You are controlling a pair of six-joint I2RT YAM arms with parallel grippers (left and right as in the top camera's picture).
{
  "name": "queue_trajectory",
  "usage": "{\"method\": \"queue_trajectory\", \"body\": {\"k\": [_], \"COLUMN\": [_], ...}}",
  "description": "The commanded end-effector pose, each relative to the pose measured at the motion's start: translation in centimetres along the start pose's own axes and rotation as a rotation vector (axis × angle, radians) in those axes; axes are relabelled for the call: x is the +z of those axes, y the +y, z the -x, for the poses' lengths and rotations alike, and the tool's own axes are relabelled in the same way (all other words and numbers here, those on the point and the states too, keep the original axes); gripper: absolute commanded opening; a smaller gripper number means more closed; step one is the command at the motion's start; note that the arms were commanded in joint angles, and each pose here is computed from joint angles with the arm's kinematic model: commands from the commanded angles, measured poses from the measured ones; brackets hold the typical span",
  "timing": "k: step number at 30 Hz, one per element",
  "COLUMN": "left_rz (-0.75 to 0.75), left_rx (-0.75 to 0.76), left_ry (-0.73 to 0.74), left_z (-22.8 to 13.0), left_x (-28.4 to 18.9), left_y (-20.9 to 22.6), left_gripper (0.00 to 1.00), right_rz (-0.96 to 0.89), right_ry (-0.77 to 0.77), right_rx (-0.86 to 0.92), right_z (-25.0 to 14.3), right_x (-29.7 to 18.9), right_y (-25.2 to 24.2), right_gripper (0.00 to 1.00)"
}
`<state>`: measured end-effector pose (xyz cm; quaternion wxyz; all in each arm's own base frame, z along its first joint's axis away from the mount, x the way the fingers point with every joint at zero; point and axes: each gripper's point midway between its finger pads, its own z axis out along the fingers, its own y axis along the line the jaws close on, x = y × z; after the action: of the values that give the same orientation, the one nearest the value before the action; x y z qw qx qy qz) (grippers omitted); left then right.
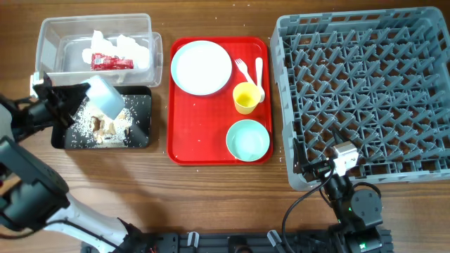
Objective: Sort waste into correct bins and load items into the dishwasher rack
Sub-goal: 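Return the empty blue bowl to the red tray with the left gripper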
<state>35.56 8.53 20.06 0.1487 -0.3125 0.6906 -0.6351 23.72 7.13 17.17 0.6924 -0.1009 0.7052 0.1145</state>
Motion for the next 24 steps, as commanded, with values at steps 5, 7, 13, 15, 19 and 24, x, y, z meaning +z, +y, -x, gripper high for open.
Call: {"method": "queue_trajectory", "body": {"k": [5,7,13,15,19,24], "left_rz": [0.186,0.397,0.99,1.145,1.298,1.321], "left_rx": [0.289,0.309,0.445,0.572,0.737,0.816], "left_ry": [0.243,0.342,0.303,0.247,0.164,0.246], "left_z": [-7.9,-10.0,-12.3,-13.2,-14.7,-17.2], "left_x": [7.4,11.0,15.7,17.1,18.9,22.0], "left_y": [-3.0,-0.1,6.8,7.9,9.0,11.9], "left_gripper": [0.04,0.04,0.04,0.04,0.04,0.04], "right_rz": [0.006,0.006,0.006,0.006,0.006,0.006], "right_ry": [-0.001,-0.001,-0.001,-0.001,-0.001,-0.001], "right_rx": [0.006,0.006,0.005,0.005,0.006,0.005], "right_z": [0.0,0.0,0.0,0.0,0.0,0.0], "right_x": [0.0,0.0,0.0,0.0,0.0,0.0], "right_y": [0.1,0.1,0.1,0.1,0.1,0.1], "right_gripper": [1.0,1.0,1.0,1.0,1.0,1.0]}}
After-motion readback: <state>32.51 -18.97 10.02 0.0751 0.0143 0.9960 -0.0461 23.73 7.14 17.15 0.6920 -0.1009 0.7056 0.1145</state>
